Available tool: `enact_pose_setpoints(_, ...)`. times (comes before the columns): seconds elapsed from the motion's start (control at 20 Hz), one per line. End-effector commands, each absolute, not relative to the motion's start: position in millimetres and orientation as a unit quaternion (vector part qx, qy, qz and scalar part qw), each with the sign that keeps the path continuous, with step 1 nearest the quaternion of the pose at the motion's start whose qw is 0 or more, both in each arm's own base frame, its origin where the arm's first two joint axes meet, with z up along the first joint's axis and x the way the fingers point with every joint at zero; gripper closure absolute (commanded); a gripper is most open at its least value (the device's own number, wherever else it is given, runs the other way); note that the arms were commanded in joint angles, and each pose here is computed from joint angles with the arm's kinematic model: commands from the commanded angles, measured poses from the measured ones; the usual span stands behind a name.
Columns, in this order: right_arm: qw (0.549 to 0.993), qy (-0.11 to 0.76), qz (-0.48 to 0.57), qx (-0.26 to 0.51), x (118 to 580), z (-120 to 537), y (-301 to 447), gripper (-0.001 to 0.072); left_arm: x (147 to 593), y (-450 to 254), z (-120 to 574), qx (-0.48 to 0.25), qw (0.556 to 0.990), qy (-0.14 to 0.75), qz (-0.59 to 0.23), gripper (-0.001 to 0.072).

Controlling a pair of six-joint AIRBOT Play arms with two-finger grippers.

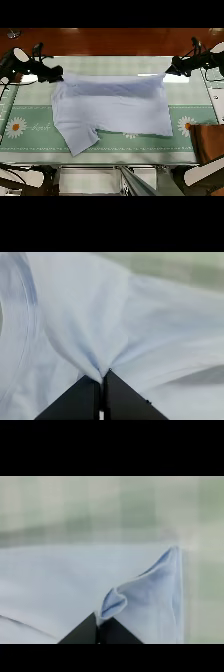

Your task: Fold the shirts.

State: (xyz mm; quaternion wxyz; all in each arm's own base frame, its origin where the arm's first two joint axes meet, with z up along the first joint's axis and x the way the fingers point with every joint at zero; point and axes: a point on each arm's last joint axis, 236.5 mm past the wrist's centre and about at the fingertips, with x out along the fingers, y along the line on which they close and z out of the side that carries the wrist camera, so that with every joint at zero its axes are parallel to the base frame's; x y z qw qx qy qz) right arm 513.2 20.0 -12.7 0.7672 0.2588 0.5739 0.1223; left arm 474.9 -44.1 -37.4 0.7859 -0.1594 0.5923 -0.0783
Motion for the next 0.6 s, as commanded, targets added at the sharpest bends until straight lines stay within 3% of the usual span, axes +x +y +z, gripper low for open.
enact_pose_setpoints(0.0,0.728,0.645,0.107,0.208,473.1,-49.7,16.2,0.0693,418.0,-50.1,-80.8,-0.142,0.717,0.674,-0.109,0.067)
enact_pose_setpoints(0.15,0.719,0.652,0.104,0.218,466.4,-61.9,18.6,0.0693,398.8,-50.7,-99.2,-0.149,0.694,0.697,-0.104,0.067)
enact_pose_setpoints(0.55,0.684,0.696,0.1,0.194,439.2,-68.5,12.0,0.0692,399.4,-43.1,-95.4,-0.154,0.694,0.696,-0.1,0.067)
